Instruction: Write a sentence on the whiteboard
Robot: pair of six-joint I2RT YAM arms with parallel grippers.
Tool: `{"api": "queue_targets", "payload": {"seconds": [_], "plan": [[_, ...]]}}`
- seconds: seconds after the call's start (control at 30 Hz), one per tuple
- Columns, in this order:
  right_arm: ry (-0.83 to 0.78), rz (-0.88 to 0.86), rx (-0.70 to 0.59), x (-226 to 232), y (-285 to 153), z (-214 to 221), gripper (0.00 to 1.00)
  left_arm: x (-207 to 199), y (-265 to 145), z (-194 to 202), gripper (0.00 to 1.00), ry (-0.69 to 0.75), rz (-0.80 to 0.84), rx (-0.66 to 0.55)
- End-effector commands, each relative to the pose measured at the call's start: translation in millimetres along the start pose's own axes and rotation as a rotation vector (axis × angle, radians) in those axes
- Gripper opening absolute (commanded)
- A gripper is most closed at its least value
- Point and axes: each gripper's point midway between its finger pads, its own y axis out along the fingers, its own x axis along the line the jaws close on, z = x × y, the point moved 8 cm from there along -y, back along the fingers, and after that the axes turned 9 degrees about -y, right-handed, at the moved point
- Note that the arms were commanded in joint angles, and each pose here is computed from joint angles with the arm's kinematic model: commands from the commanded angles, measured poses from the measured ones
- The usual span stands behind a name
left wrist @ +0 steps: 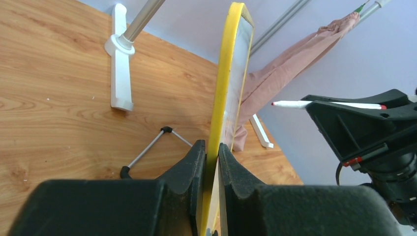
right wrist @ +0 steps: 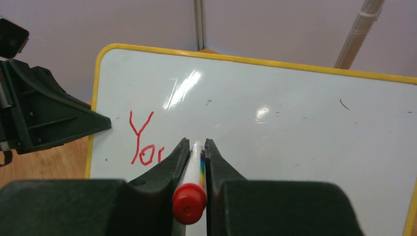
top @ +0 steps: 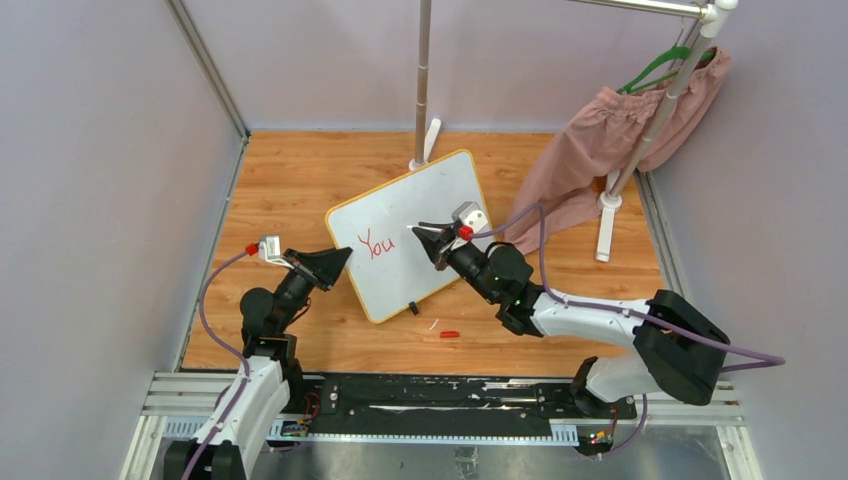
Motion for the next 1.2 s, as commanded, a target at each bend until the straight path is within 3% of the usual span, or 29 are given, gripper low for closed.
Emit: {"api": "queue_targets", "payload": {"seconds": [0.0,1.17], "plan": [[-0.023,0.037,0.042,-13,2,8,0.0,36,-25,36,0.0,-0.041,-0.106,0.039],[-0.017,0.026,0.041,-7,35,17,0.0,36,-25,37,0.0,-0.043,-0.105,0.047]]}}
